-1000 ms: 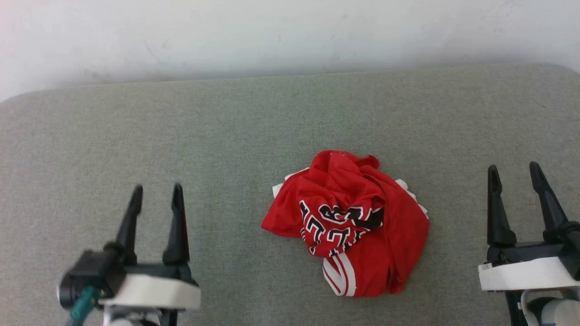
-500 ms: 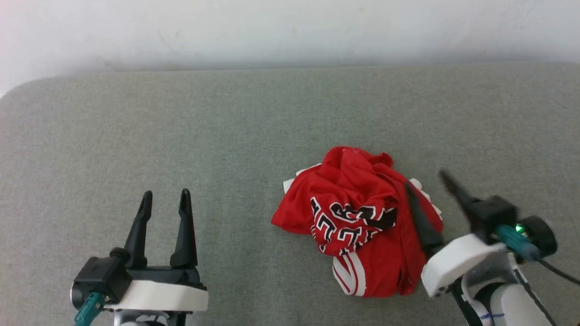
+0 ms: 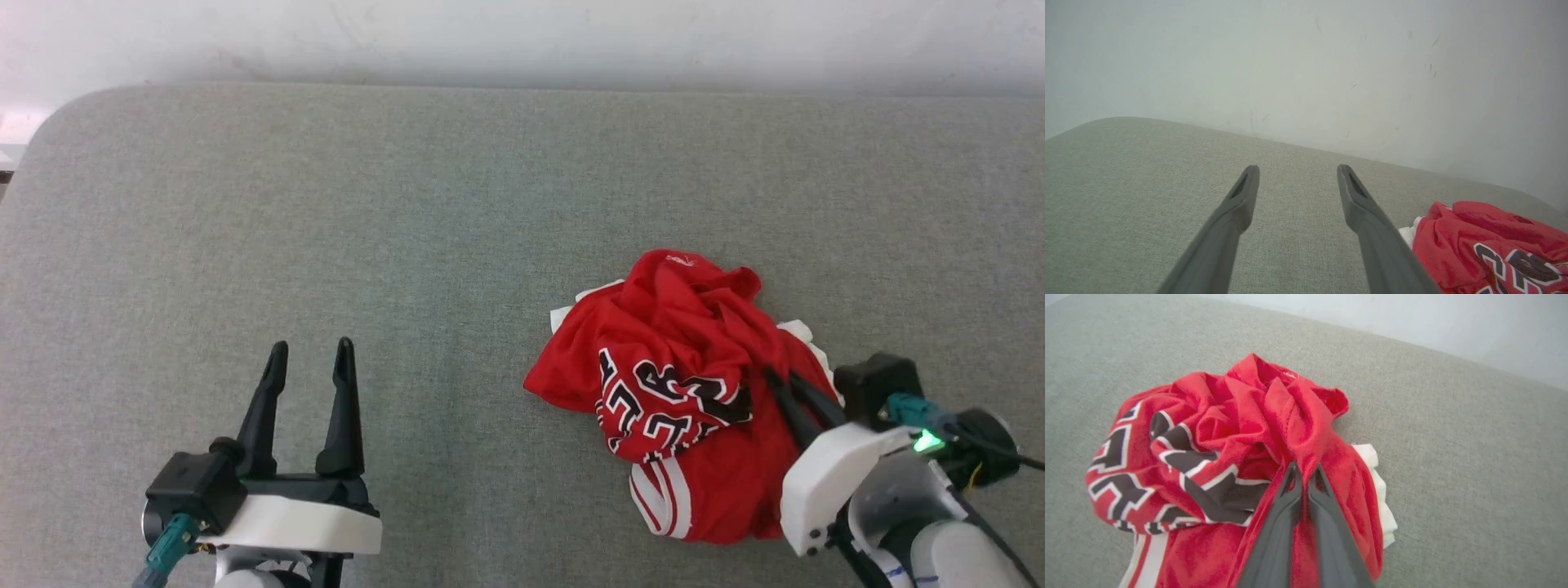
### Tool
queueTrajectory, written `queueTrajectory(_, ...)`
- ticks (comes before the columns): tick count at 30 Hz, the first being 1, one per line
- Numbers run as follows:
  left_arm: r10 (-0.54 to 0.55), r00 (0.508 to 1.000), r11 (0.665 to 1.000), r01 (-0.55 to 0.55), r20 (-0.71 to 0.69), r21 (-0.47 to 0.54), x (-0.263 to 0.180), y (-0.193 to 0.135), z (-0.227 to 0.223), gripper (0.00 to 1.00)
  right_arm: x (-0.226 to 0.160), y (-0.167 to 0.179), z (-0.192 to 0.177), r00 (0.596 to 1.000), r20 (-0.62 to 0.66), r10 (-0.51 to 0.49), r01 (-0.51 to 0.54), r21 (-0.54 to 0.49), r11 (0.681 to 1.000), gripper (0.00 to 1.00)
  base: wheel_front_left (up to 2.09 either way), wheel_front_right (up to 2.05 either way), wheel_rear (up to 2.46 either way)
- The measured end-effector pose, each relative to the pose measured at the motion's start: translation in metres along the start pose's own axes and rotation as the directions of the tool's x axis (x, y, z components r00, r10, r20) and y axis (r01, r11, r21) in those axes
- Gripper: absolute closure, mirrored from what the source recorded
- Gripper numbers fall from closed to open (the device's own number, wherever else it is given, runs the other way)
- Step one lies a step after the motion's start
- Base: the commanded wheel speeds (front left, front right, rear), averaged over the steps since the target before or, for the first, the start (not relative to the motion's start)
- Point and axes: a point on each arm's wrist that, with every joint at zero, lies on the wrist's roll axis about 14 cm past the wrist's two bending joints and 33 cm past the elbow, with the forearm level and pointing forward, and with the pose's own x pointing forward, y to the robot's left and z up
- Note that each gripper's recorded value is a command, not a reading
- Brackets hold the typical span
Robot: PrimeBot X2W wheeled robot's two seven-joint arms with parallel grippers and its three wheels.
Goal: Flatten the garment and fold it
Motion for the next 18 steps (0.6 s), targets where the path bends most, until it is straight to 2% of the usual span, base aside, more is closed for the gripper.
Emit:
queueTrajectory(5,-0.012,1.000,1.000,0.012,0.000,-0.010,0.001,-0.004,-0.001,0.00,-0.002,-0.013,0.057,0.981,0.191,-0.029,0.036,-0.033,0.999,1.00,0.00,0.00,0.00)
queueTrajectory(8,-0.034,0.999,0.999,0.034,0.003,-0.017,0.003,-0.012,0.000,0.00,-0.013,-0.046,0.094,0.948,0.298,-0.108,0.129,-0.054,0.990,1.00,0.00,0.00,0.00)
queueTrajectory(10,-0.049,0.999,0.999,0.049,0.003,-0.021,0.005,-0.017,-0.001,0.00,-0.024,-0.074,0.107,0.925,0.333,-0.184,0.210,-0.043,0.977,1.00,0.00,0.00,0.00)
queueTrajectory(14,-0.071,0.997,0.997,0.071,-0.011,-0.028,0.007,-0.023,-0.006,0.00,-0.047,-0.138,0.090,0.884,0.288,-0.369,0.392,-0.024,0.920,1.00,0.00,0.00,0.00)
queueTrajectory(18,-0.066,0.997,0.998,0.065,-0.037,-0.028,0.007,-0.021,-0.015,0.00,-0.064,-0.172,0.014,0.865,0.085,-0.494,0.495,0.009,0.869,1.00,0.00,0.00,0.00)
